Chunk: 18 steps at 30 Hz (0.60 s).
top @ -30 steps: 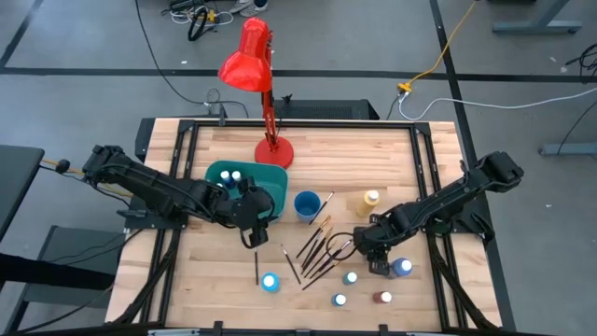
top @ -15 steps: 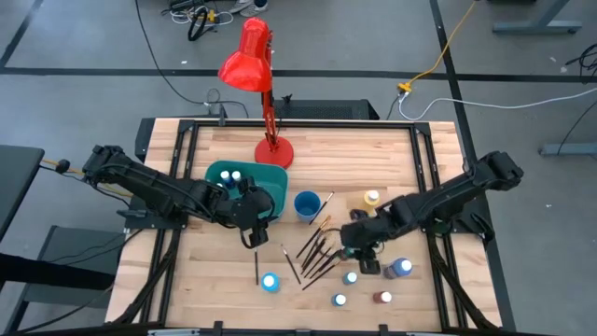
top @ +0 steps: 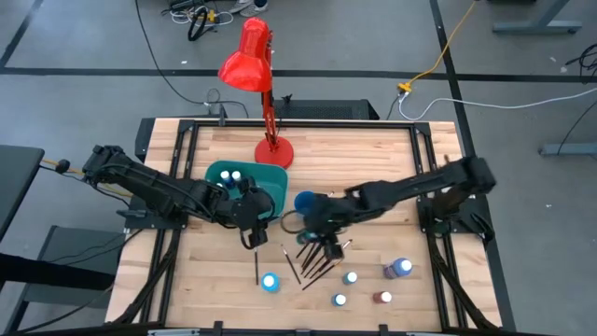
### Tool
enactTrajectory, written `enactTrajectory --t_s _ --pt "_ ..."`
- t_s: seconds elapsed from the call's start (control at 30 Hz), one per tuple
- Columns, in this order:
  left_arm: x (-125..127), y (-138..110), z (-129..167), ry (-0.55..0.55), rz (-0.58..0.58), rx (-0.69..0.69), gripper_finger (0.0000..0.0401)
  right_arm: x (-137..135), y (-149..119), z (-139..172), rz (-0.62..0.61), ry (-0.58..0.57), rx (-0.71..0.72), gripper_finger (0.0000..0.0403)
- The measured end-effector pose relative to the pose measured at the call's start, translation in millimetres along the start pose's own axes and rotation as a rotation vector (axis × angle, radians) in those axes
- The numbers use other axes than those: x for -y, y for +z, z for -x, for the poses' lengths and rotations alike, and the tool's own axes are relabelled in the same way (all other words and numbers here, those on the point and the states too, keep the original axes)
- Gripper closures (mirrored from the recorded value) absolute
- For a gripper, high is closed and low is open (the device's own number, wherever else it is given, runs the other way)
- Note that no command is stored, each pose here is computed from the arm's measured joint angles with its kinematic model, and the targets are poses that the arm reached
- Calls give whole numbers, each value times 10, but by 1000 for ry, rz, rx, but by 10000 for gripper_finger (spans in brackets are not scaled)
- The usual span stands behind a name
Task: Pick & Place Paint Supplies
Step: Put the blue green paint bottle into the green bin
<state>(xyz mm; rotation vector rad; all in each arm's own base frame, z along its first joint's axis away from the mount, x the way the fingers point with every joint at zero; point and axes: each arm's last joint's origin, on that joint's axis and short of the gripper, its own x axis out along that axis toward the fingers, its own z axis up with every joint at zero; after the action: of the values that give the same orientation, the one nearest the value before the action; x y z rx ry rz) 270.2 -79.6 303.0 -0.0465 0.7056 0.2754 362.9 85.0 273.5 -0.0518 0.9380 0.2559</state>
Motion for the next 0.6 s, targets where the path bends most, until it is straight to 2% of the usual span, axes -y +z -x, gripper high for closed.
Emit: enactTrajectory --t_s 0.23,0.6 --pt "7 -4 0 -25 0 -11 209 129 25 -448 40 -33 -121 242" --pt "7 -6 1 -26 -2 -14 209 257 -88 -806 48 -47 -200 240"
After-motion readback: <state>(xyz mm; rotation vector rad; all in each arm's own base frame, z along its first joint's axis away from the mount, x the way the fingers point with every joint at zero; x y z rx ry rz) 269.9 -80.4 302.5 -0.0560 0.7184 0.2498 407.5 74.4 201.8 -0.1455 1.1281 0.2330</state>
